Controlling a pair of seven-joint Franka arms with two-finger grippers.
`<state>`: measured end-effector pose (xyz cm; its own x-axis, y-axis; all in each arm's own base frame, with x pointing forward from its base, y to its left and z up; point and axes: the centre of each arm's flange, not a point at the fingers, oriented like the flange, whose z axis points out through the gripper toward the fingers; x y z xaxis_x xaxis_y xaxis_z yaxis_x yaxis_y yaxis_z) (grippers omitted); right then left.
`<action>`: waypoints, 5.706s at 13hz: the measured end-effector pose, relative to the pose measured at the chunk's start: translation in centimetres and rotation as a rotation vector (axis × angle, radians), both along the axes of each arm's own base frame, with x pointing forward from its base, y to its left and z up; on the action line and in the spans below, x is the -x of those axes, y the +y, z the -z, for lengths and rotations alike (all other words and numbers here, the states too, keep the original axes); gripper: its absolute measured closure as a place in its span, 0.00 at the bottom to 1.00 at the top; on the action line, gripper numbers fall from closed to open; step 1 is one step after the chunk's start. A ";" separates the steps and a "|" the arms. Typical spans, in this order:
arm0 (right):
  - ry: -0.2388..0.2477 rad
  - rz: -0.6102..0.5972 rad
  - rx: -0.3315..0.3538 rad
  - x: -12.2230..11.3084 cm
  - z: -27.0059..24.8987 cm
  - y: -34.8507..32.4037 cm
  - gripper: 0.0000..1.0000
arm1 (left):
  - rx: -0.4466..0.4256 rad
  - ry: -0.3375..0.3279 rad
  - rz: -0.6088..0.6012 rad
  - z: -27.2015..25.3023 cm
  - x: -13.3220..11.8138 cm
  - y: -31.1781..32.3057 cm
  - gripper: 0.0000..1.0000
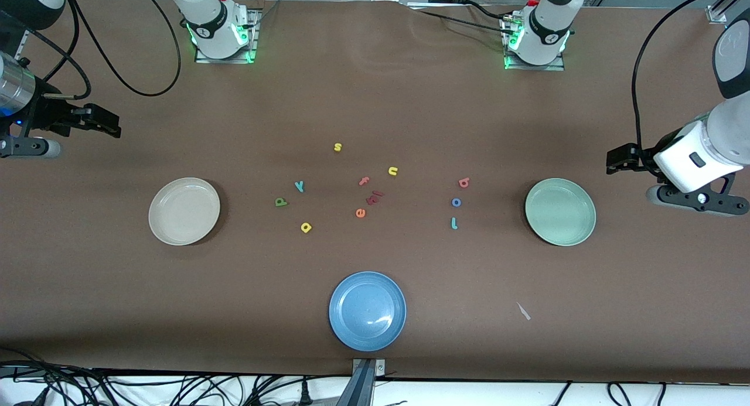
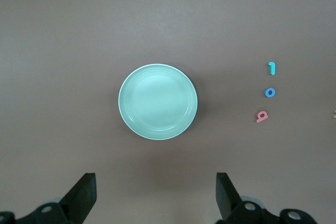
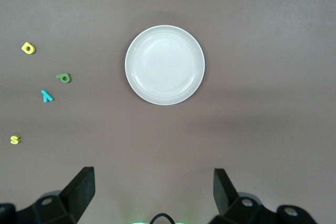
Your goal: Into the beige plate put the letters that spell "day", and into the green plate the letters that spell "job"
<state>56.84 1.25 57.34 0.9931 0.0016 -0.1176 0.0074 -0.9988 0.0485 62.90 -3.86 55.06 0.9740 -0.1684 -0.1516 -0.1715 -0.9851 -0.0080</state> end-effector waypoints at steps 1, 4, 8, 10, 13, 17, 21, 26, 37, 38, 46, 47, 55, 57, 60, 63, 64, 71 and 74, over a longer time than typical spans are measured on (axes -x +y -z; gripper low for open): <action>0.005 0.000 0.000 -0.1 0.2 0.0 0.00 | 0.000 0.006 0.002 0.3 0.0 -0.1 0.00; 0.019 -0.009 0.000 -0.4 1.1 0.5 0.00 | 0.020 0.040 0.009 2.0 -0.2 -1.0 0.00; 0.022 -0.030 -0.004 -0.3 1.2 1.7 0.00 | 0.082 0.110 -0.060 5.5 -0.5 -2.9 0.00; 0.025 -0.063 -0.007 -0.2 1.3 3.7 0.00 | 0.072 0.124 -0.086 7.8 -0.6 -5.0 0.00; 0.027 -0.104 -0.012 0.1 1.4 6.0 0.00 | 0.078 0.102 -0.151 12.8 0.0 -9.6 0.00; 0.046 -0.185 -0.020 0.4 2.4 10.6 0.00 | 0.057 0.124 -0.265 20.3 2.9 -13.9 0.00; 0.060 -0.255 -0.024 -0.5 6.5 16.0 0.00 | 0.046 0.069 -0.451 26.9 5.9 -15.7 0.00; 0.030 -0.218 -0.025 -1.2 13.8 22.5 0.00 | 0.058 0.025 -0.588 33.6 8.8 -18.7 0.08; -0.146 -0.264 -0.107 5.7 32.2 26.3 0.00 | 0.023 0.089 -0.605 38.3 10.7 -20.8 0.44; -0.151 -0.269 -0.114 5.9 33.5 26.7 0.00 | 0.023 0.090 -0.606 38.4 10.7 -20.8 0.44; -0.151 -0.292 -0.132 6.9 38.8 28.1 0.02 | 0.025 0.086 -0.605 38.2 10.7 -21.1 0.66; -0.148 -0.292 -0.132 7.0 38.9 28.1 0.02 | 0.025 0.086 -0.605 38.2 10.7 -21.1 0.66; -0.137 -0.326 -0.126 7.0 39.7 27.7 0.26 | 0.007 0.088 -0.529 32.0 7.9 -16.3 0.66; -0.134 -0.330 -0.126 6.9 39.9 27.6 0.37 | 0.017 0.088 -0.497 29.1 6.6 -11.0 0.66; -0.136 -0.331 -0.125 6.8 39.9 27.5 0.46 | 0.024 0.082 -0.440 28.3 5.4 -2.5 0.66; -0.137 -0.332 -0.124 6.8 39.9 27.5 0.51 | -0.026 0.098 -0.402 30.8 5.3 2.4 0.66; -0.137 -0.332 -0.124 6.7 39.8 27.5 0.56 | -0.022 0.111 -0.400 31.9 5.1 2.6 0.66; -0.139 -0.331 -0.124 6.6 39.8 27.4 0.68 | 0.006 0.088 -0.407 32.2 2.9 0.4 0.10; -0.140 -0.331 -0.124 6.6 39.7 27.4 0.70 | 0.025 0.055 -0.496 29.8 2.0 -5.2 0.00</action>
